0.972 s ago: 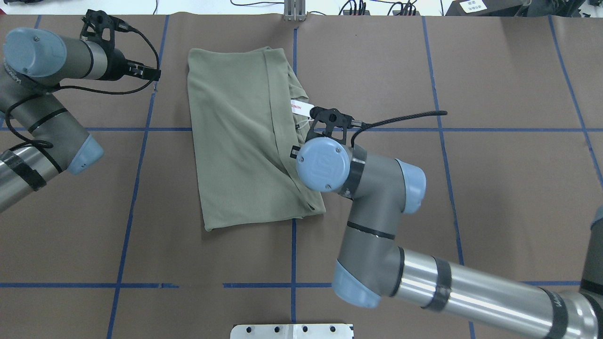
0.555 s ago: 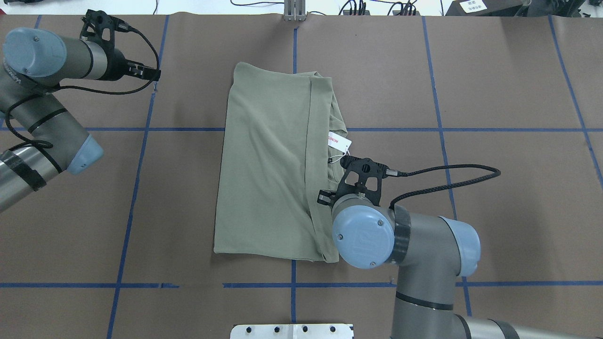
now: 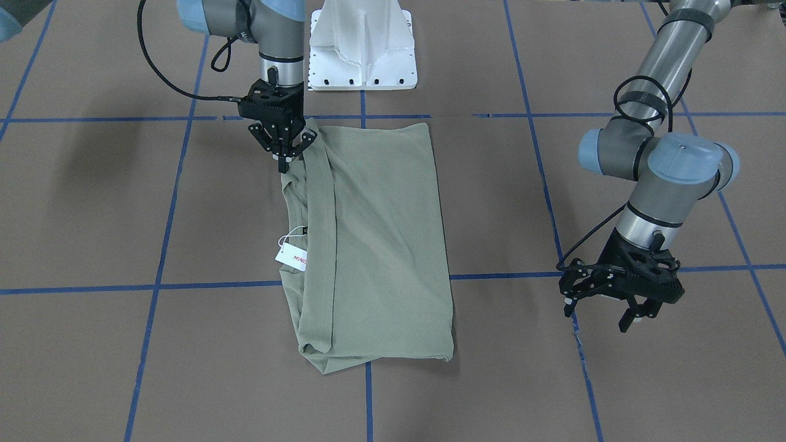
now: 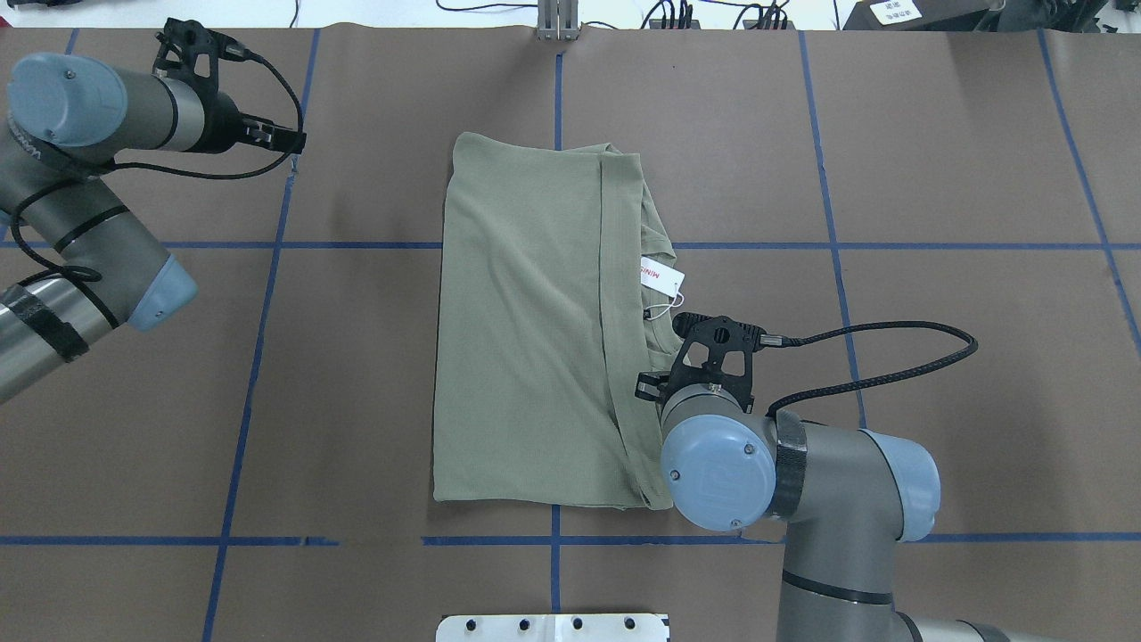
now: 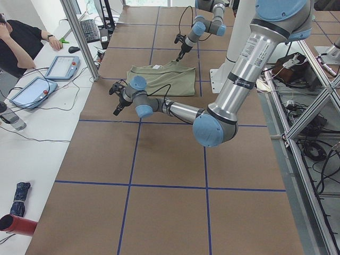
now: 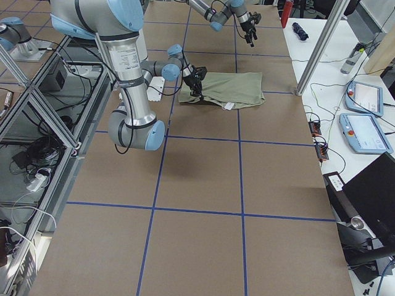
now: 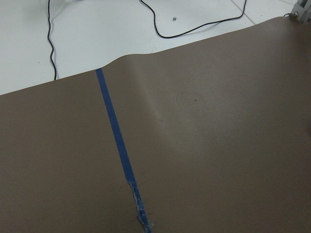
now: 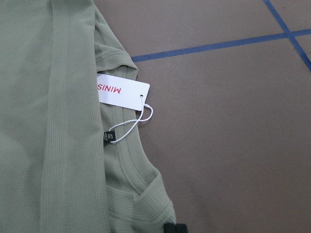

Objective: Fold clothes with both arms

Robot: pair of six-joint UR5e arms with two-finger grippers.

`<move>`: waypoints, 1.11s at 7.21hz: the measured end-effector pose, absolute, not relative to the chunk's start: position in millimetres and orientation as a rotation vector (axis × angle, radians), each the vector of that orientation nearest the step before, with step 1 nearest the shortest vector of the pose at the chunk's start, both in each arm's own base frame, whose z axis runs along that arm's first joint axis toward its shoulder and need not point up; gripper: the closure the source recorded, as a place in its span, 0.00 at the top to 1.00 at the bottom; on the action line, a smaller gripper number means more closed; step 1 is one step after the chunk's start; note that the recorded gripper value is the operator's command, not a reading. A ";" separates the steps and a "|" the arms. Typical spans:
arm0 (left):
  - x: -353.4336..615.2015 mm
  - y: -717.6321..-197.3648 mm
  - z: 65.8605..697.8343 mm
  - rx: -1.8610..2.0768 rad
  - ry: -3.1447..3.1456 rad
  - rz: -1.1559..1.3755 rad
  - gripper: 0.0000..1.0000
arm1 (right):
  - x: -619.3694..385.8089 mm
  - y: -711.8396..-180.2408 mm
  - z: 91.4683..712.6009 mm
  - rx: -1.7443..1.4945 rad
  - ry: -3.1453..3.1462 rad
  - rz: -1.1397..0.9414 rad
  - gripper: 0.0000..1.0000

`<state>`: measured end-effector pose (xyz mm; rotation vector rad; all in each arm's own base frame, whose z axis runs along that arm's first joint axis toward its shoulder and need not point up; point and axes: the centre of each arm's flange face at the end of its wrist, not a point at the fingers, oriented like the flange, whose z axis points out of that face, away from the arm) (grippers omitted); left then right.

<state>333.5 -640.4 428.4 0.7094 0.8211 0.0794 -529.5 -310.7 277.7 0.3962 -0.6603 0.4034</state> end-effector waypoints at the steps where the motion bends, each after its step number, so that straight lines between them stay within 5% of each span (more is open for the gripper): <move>1: 333.6 -640.4 428.4 0.709 0.821 0.079 1.00 | -530.3 -314.2 278.6 0.408 -0.654 0.400 1.00; 8: 334.5 -639.2 428.9 0.709 0.828 0.075 1.00 | -596.4 -366.1 220.0 0.324 -0.643 0.097 1.00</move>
